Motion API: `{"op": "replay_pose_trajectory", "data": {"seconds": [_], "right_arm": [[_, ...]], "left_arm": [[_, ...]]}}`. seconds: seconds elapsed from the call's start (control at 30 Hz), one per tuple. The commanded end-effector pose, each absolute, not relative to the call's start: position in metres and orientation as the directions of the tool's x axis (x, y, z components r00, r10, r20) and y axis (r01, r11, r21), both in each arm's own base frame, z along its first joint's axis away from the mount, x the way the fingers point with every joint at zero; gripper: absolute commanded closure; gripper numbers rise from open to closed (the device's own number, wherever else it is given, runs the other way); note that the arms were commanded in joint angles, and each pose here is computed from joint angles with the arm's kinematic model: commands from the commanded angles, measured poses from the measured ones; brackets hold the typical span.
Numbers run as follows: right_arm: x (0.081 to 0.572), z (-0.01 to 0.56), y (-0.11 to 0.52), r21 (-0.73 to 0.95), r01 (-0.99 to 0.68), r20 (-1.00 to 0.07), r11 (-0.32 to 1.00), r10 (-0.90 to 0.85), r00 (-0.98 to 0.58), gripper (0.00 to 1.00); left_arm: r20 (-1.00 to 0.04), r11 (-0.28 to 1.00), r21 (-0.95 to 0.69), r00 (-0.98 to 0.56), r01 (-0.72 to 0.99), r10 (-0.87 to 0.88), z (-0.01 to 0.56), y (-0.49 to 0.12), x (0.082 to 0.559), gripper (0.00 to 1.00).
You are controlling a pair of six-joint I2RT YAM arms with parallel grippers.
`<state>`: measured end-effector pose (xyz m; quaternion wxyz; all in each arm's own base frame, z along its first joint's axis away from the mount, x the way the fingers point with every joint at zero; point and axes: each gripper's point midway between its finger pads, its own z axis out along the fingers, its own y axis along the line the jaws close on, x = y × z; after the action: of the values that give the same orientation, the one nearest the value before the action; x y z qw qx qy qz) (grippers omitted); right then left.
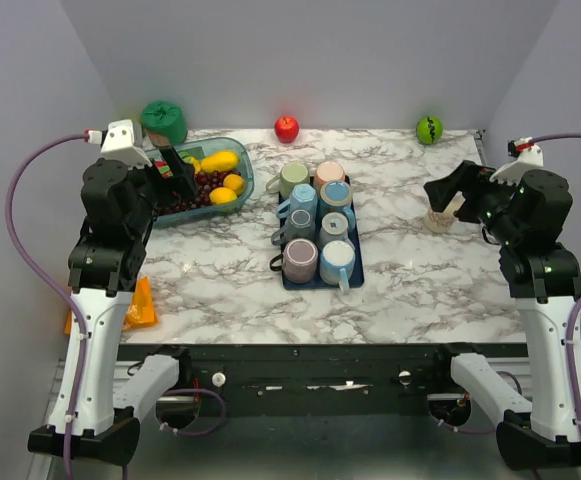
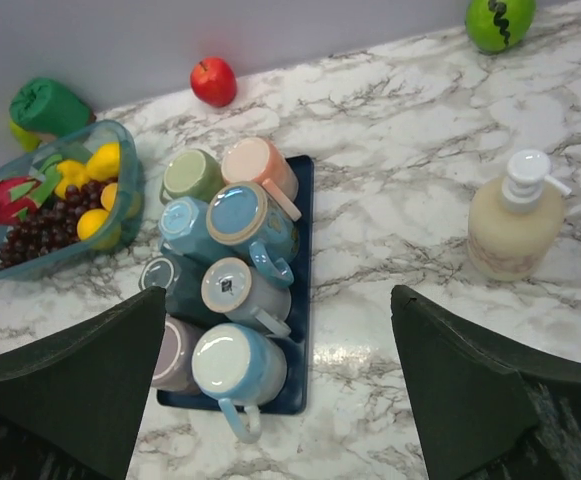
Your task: Turn the mug right side up
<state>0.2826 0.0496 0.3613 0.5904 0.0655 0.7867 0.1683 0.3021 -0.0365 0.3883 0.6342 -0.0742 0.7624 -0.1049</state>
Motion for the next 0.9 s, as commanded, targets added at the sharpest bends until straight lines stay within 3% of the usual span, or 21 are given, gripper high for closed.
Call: {"op": "replay_pose_trajectory", "data": {"seconds": [0.0, 0.2, 0.33, 0.57, 0.87], "right_arm": [[0.269, 0.354, 0.062, 0.326, -0.172, -0.897, 0.93, 0.246, -0.368, 0.0], [0.262, 0.329, 0.084, 0.348, -0.29, -0.873, 0.892, 0.196, -0.447, 0.0], [0.257, 0.309, 0.092, 0.398, -0.302, -0.842, 0.867, 0.213, -0.496, 0.0], [0.245, 0.274, 0.1, 0.428, -0.305, -0.8, 0.851, 0.2, -0.566, 0.0], [0.241, 0.251, 0.114, 0.43, -0.323, -0.768, 0.843, 0.154, -0.621, 0.0]], "left_arm": [[-0.954, 0.964, -0.263, -0.165, 0.05, -0.251, 0.387, -0.041, 0.302, 0.01], [-0.928, 0.949, -0.313, -0.224, 0.034, -0.298, 0.36, -0.046, 0.308, 0.01], [-0.899, 0.927, -0.353, -0.32, 0.128, -0.299, 0.338, -0.069, 0.31, 0.01], [-0.87, 0.832, -0.366, -0.471, 0.417, -0.147, 0.288, -0.132, 0.291, 0.01], [-0.835, 0.797, -0.281, -0.546, 0.534, 0.071, 0.22, -0.186, 0.266, 0.01]]}}
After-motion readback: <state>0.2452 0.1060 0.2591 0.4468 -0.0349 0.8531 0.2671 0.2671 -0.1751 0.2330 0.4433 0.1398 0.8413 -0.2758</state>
